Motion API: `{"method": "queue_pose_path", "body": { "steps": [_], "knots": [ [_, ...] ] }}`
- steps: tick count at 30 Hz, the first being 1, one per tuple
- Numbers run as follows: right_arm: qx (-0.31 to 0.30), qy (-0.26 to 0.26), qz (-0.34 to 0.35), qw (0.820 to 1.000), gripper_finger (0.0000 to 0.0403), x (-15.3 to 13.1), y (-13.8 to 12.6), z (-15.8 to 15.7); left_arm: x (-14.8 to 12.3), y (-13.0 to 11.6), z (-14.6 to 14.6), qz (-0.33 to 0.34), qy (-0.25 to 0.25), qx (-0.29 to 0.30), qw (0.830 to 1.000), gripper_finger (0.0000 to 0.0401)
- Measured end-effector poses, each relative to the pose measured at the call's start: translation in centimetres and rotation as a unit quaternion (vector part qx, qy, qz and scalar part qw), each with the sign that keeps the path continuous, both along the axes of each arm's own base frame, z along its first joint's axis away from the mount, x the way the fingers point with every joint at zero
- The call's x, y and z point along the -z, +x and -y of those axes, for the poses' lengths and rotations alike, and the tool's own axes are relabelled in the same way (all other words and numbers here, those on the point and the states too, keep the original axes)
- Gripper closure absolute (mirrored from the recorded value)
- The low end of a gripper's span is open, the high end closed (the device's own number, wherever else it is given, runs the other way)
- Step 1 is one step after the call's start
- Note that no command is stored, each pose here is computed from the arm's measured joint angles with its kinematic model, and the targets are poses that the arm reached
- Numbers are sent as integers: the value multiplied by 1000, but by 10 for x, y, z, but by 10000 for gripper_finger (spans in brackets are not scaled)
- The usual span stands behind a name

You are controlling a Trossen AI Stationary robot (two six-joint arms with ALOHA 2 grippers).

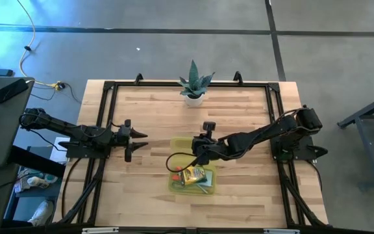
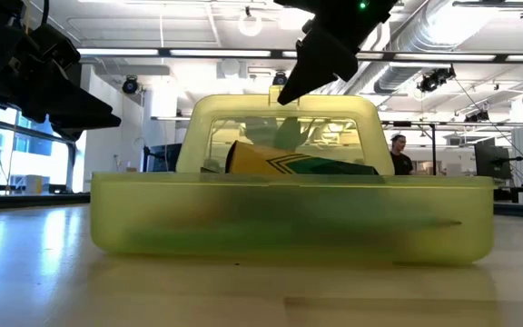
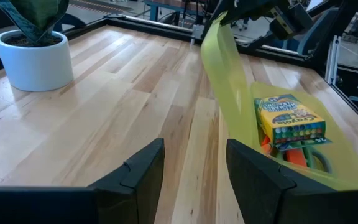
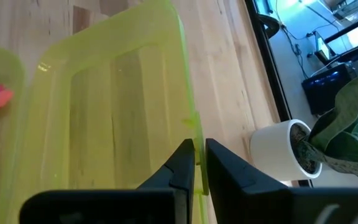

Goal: Pack school essentials
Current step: Close the yellow supply box

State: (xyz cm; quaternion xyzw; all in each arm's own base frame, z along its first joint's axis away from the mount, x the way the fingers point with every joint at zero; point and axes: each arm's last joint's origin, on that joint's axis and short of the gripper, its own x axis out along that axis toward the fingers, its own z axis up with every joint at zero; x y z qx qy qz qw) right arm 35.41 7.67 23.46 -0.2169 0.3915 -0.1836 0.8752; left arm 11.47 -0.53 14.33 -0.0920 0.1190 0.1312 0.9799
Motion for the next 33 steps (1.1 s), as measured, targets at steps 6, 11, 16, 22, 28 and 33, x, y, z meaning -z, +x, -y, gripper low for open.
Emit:
{"method": "queue_pose_path", "body": {
  "steps": [6, 11, 16, 22, 28, 33],
  "knots": [
    [-3, -3, -2, 1000, 377, 0, 0, 0, -1, 0, 0, 5, 5, -2, 1000, 240],
    [-5, -6, -4, 1000, 377, 0, 0, 0, -2, 1, 0, 4, 30, 10, 999, 240],
    [-5, -6, -4, 1000, 377, 0, 0, 0, -2, 1, 0, 5, 18, 8, 1000, 240],
    [-5, -6, -4, 1000, 377, 0, 0, 0, -2, 0, 0, 3, 28, 3, 1000, 240],
    [-5, -6, -4, 1000, 377, 0, 0, 0, -5, 1, -1, 20, 24, -20, 999, 240],
    [-5, -6, -3, 1000, 377, 0, 0, 0, -9, 2, -1, 40, 22, -21, 999, 240]
  ]
}}
